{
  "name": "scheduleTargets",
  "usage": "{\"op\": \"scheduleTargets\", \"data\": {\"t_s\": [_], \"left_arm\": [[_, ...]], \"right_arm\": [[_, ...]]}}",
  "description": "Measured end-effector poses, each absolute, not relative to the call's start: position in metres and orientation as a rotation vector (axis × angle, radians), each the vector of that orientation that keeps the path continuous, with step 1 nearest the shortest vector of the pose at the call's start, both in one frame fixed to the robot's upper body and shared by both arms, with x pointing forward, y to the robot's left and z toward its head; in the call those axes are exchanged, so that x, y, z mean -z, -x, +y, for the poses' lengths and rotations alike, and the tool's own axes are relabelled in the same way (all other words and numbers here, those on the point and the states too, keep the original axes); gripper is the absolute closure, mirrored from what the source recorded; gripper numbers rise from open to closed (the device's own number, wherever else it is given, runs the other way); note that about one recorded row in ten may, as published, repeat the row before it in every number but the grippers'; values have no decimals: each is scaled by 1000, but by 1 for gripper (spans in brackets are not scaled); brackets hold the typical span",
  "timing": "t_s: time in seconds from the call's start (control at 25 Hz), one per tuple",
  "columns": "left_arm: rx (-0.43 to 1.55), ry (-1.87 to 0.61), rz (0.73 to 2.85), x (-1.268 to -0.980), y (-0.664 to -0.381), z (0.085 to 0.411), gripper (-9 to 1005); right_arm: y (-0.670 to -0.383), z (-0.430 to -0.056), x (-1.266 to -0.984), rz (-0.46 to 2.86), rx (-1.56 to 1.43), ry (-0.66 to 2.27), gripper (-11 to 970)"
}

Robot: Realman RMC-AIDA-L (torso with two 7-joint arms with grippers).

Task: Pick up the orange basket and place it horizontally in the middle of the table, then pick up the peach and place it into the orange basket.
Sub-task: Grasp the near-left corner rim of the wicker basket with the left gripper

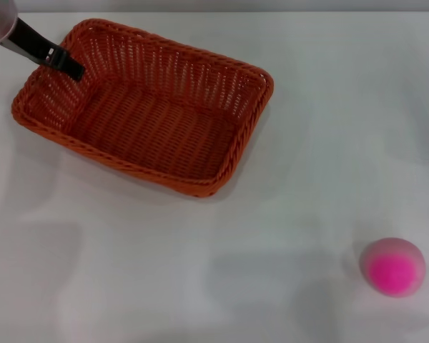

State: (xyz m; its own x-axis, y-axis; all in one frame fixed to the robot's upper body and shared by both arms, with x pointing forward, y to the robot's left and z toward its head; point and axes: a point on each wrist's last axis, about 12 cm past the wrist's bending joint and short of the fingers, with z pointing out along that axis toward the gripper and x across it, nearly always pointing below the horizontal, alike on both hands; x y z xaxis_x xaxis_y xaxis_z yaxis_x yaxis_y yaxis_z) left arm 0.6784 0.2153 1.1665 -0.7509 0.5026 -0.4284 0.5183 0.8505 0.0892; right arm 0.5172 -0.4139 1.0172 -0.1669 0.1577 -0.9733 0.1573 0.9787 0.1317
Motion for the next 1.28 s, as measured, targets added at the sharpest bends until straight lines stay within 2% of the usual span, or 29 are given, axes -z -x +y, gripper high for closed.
{"op": "scheduleTargets", "data": {"t_s": [1.28], "left_arm": [[57, -730, 2572, -1141, -675, 212, 223]], "right_arm": [[-514, -415, -1015, 1748, 1, -240, 147]]}}
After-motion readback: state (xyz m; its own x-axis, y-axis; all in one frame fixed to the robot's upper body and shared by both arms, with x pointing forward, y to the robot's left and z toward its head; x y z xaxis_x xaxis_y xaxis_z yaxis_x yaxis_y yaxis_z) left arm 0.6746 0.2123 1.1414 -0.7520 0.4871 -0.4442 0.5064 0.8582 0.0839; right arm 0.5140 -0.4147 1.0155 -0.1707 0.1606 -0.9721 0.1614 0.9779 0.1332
